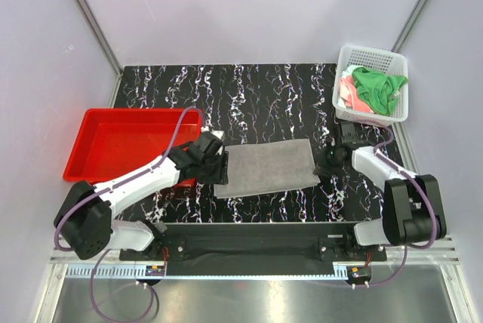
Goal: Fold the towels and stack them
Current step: Fold the towel, then neatly place the folded towel into the bin
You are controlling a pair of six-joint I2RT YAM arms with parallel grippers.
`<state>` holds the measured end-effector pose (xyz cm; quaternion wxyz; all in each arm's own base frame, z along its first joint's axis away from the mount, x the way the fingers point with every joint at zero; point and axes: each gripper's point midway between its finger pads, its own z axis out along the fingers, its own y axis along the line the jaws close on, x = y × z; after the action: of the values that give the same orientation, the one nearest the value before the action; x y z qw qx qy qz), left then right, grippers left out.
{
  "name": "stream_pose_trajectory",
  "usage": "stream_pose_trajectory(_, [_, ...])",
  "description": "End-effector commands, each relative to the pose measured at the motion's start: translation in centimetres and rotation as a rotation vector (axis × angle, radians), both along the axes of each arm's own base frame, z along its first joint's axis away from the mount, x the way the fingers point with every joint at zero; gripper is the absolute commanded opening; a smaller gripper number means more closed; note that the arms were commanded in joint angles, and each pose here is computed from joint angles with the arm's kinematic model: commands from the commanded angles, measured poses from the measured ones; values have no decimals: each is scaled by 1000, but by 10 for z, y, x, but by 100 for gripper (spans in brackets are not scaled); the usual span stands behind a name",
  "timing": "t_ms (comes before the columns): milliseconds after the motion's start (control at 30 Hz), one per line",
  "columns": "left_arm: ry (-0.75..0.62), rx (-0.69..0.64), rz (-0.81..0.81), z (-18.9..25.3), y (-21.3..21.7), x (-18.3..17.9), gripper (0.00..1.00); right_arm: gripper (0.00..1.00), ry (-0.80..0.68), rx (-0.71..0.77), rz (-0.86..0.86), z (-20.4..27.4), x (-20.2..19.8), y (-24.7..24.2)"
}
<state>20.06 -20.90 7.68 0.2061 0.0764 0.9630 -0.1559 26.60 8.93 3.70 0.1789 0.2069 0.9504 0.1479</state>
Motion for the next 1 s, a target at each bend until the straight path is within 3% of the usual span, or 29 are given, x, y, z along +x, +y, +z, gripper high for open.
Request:
stream_pose_trajectory(0, [-45, -37, 152, -2, 3, 24, 53, 0, 83, -3, -89, -28, -12, -14])
stream_pose_trajectory(133, [-42, -110, 231, -2, 2, 41, 56, 0, 60, -38, -136, -25, -7, -26])
stream_pose_trajectory(633, [43, -25, 322, -51, 4, 51, 54, 2, -225, 53, -98, 72, 23, -13])
stream_pose_trajectory(733, [56, 7, 319, -57, 5, 52, 47, 2, -250, 78, -73, 82, 24, -8])
stream_pose_trajectory(833, [51, 46, 320, -58, 7, 53, 32, 2, -272, 95, -62, 90, 28, -5])
stream_pose_trajectory(867, [48, 60, 322, -57, 9, 52, 20, 2, -277, 98, -57, 91, 29, -4])
stream_pose_trajectory(967, [34, 86, 314, -47, 10, 56, 1, 2, -300, 100, -47, 99, 31, -4])
